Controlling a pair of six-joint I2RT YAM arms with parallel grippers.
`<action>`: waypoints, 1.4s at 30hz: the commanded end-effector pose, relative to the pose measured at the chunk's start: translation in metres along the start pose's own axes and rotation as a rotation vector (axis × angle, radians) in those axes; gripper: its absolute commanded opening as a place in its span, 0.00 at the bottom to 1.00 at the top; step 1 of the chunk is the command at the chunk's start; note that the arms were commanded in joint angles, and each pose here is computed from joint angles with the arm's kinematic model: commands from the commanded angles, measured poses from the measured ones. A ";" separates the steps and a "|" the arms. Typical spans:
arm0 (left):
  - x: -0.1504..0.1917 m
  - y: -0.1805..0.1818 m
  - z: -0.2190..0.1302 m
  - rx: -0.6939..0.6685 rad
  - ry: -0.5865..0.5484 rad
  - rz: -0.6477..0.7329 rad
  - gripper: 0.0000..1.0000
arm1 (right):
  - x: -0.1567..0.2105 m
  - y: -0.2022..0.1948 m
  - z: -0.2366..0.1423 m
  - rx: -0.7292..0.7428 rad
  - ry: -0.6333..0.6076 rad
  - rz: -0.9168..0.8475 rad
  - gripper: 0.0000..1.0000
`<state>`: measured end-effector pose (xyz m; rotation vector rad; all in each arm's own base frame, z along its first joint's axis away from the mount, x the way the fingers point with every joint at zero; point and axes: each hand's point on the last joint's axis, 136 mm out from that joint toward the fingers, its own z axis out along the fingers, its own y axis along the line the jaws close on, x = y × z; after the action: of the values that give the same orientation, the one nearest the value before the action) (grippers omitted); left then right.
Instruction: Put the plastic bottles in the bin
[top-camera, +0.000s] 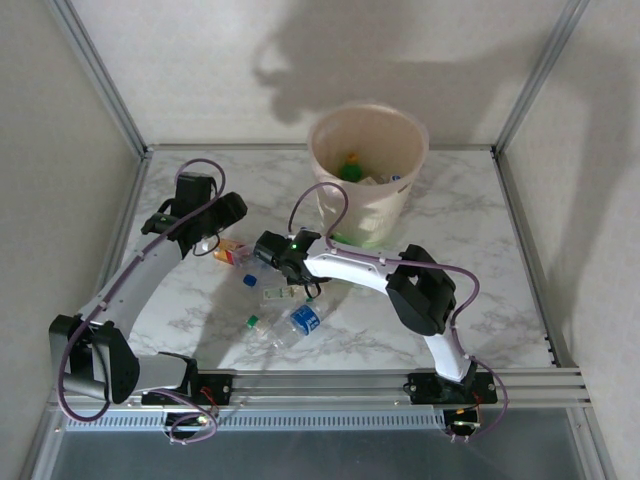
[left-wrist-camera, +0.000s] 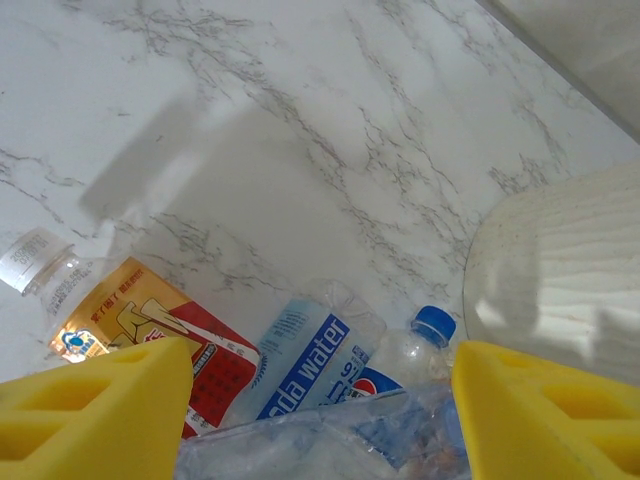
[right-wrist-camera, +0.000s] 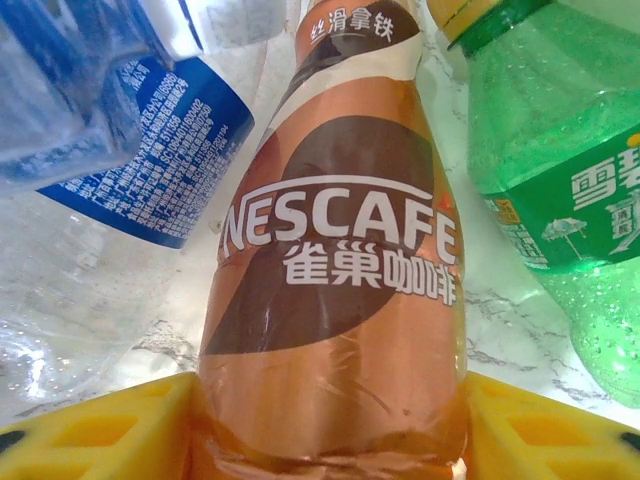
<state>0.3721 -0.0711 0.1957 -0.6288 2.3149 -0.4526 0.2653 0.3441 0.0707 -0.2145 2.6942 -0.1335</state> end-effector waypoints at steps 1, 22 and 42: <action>-0.003 -0.002 0.002 0.011 -0.002 0.008 0.69 | -0.005 -0.010 -0.010 0.002 -0.015 0.024 0.54; -0.011 -0.006 0.004 0.019 -0.027 -0.021 0.68 | 0.002 -0.015 -0.142 -0.210 -0.119 -0.075 0.50; -0.034 -0.013 -0.025 0.005 -0.108 -0.005 0.68 | -0.151 -0.087 -0.343 -0.428 -0.614 0.077 0.52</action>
<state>0.3859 -0.0684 0.2172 -0.6344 2.2579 -0.4423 0.2364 0.3303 0.4467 -0.2841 2.1117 0.5800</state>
